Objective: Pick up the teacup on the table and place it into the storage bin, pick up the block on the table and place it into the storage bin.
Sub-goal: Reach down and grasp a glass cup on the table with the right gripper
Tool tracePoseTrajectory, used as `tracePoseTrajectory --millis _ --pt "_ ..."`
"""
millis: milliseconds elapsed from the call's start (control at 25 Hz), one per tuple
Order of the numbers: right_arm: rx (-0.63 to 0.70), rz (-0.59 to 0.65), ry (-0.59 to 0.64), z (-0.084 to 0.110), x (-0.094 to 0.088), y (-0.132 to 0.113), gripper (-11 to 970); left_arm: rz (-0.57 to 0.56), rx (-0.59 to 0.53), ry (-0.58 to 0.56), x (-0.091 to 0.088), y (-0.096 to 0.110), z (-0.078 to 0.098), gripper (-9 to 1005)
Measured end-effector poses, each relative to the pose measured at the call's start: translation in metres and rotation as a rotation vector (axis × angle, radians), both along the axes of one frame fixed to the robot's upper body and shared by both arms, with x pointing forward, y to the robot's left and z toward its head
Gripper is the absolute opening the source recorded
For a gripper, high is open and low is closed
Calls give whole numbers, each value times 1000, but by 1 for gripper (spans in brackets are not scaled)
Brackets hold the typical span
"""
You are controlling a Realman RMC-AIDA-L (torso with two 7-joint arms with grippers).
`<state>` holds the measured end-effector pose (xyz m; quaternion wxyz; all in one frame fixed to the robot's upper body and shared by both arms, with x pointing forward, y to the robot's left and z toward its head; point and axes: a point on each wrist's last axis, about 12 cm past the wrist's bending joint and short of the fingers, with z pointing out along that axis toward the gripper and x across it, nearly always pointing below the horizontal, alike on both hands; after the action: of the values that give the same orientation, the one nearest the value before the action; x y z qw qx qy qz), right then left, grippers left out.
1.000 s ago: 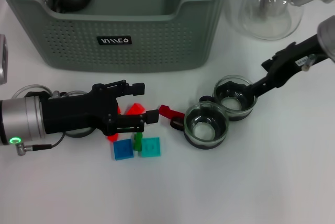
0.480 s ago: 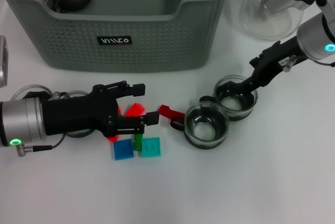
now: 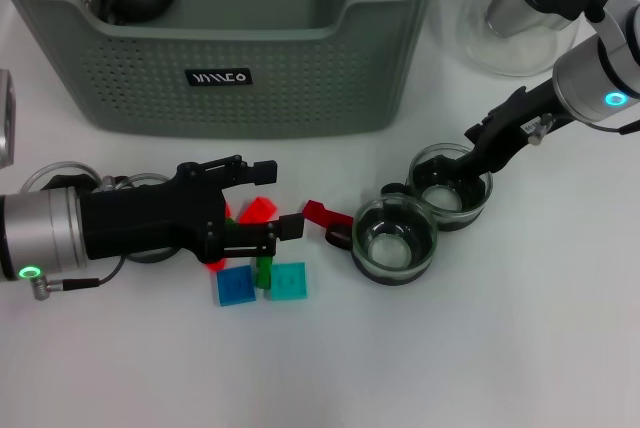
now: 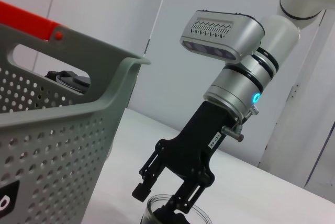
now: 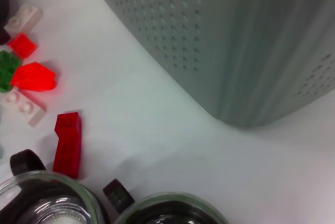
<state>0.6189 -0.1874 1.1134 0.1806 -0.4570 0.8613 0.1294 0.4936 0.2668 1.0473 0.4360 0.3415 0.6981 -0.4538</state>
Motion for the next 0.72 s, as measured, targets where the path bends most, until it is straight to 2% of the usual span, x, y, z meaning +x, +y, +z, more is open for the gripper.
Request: tracePoseTrajectory --millis 40,160,360,720 --pt "1 -4 0 0 0 0 834 0 0 0 0 0 0 860" --pt "3 -17 6 -2 0 0 617 0 0 -1 0 0 0 860" --pt "-4 -14 21 -5 -2 1 393 0 0 0 0 0 0 860" --pt "-7 -12 30 -7 -4 2 175 0 -2 -1 0 0 0 860"
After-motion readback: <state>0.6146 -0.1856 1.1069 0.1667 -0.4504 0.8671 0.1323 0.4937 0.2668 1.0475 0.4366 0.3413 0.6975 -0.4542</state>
